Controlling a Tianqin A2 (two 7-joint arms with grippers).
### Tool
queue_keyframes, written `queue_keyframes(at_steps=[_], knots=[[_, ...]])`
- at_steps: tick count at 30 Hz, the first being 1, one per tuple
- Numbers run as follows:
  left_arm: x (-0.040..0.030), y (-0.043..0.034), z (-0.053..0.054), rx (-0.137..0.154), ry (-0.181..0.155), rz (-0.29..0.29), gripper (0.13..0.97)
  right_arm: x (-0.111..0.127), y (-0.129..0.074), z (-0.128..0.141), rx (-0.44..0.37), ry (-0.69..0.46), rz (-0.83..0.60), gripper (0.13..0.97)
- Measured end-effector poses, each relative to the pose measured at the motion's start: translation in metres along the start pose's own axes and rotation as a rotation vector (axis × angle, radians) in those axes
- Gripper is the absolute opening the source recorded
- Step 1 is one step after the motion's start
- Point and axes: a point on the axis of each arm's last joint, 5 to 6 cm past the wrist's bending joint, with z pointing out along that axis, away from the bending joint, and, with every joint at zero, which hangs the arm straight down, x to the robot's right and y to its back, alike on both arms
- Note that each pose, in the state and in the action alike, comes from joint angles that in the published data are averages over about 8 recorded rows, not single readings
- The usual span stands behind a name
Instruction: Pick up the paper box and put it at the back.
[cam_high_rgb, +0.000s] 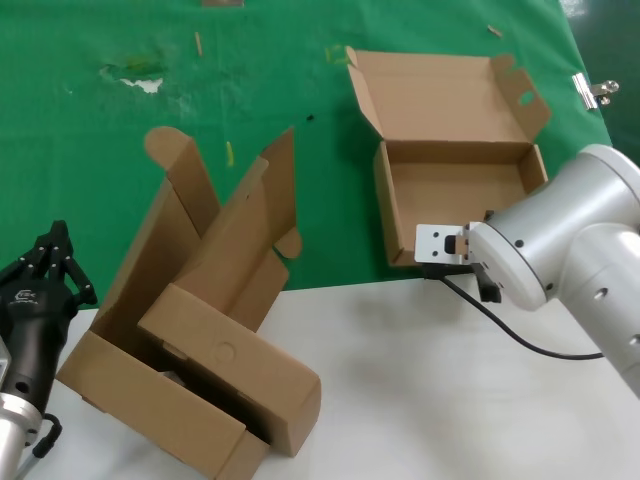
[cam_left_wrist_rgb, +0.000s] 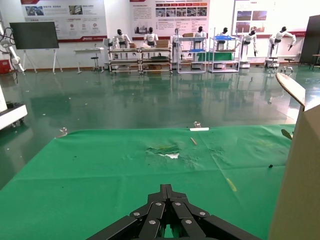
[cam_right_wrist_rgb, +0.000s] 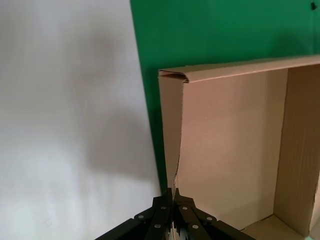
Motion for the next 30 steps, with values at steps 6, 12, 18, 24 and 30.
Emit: queue_keyframes(at_steps=[6,12,18,24,30], knots=[[0.0,0.0,0.0,0.0,0.0,0.0,0.14,0.001,-0.004,0.003,0.0,0.026,-0.015,0.137],[0.0,0.0,0.0,0.0,0.0,0.0,0.14,-0.002,-0.001,0.005,-0.006,0.036,-0.029,0.163],[0.0,0.0,0.0,0.0,0.0,0.0,0.14,-0.008,0.002,0.006,0.005,0.041,-0.019,0.204],[0.0,0.0,0.0,0.0,0.0,0.0,0.14,-0.016,0.004,0.005,0.035,0.04,0.0,0.291],[0.0,0.0,0.0,0.0,0.0,0.0,0.14,-0.009,0.011,-0.016,0.115,0.042,0.027,0.396]])
